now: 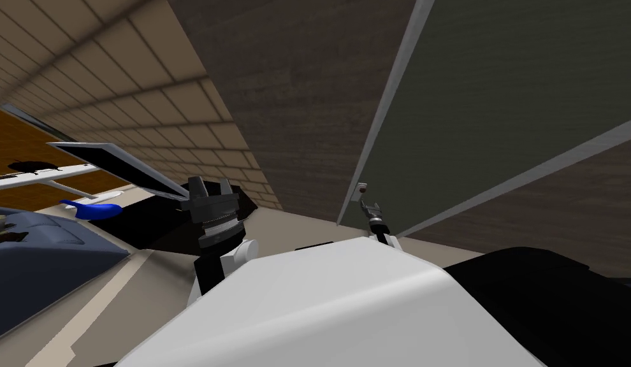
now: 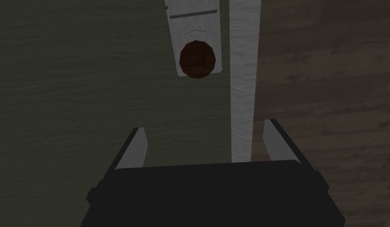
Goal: Pull the door open
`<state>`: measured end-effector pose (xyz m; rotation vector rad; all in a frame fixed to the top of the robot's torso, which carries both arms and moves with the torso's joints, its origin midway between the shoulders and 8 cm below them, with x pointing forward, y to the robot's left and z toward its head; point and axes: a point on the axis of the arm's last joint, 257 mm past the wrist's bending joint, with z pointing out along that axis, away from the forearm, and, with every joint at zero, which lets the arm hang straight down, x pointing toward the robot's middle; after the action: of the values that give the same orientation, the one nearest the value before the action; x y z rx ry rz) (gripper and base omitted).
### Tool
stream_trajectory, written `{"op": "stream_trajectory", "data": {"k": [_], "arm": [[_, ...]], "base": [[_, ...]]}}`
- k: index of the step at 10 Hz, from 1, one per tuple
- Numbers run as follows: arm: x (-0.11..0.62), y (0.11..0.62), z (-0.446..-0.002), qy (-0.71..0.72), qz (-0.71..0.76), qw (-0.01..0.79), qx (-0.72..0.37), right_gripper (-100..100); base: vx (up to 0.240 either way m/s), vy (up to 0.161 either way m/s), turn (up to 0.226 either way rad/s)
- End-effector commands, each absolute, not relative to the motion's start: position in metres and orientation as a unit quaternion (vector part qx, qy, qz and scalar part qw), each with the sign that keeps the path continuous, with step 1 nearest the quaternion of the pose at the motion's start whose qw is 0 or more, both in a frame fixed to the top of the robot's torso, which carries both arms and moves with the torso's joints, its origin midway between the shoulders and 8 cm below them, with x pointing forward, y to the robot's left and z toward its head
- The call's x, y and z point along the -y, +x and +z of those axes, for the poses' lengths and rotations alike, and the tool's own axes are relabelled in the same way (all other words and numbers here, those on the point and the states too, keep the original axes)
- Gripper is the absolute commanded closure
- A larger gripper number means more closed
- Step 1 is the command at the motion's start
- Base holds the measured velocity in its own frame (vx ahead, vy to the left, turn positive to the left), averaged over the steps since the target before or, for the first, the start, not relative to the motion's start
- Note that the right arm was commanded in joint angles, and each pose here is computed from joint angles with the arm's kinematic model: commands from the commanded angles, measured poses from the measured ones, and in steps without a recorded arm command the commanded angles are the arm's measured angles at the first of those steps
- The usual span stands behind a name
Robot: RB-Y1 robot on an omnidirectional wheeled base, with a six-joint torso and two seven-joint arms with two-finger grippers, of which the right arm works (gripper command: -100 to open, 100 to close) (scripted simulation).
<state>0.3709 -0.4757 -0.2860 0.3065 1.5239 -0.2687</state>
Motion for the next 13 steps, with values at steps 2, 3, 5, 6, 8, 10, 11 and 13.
{"op": "stream_trajectory", "data": {"k": [2, 3, 5, 6, 8, 10, 11, 13], "arm": [[0.481, 0.373, -0.284, 0.129, -0.126, 0.705, -0.685, -100], [0.482, 0.373, -0.284, 0.127, -0.128, 0.705, -0.686, -100], [0.483, 0.374, -0.286, 0.127, -0.128, 0.705, -0.686, -100], [0.483, 0.375, -0.288, 0.129, -0.128, 0.705, -0.686, -100], [0.479, 0.375, -0.293, 0.136, -0.124, 0.704, -0.686, -100], [0.477, 0.375, -0.294, 0.138, -0.123, 0.704, -0.686, -100], [0.477, 0.375, -0.294, 0.138, -0.123, 0.704, -0.686, 100], [0.477, 0.375, -0.294, 0.138, -0.123, 0.704, -0.686, 100]], "base": [[0.136, -0.071, 0.006], [0.177, -0.085, 0.009], [0.194, -0.102, 0.006], [0.212, -0.1, 0.012], [0.187, -0.067, 0.008], [0.119, -0.034, 0.005], [-0.015, 0.007, -0.01], [-0.025, 0.005, 0.006]]}}
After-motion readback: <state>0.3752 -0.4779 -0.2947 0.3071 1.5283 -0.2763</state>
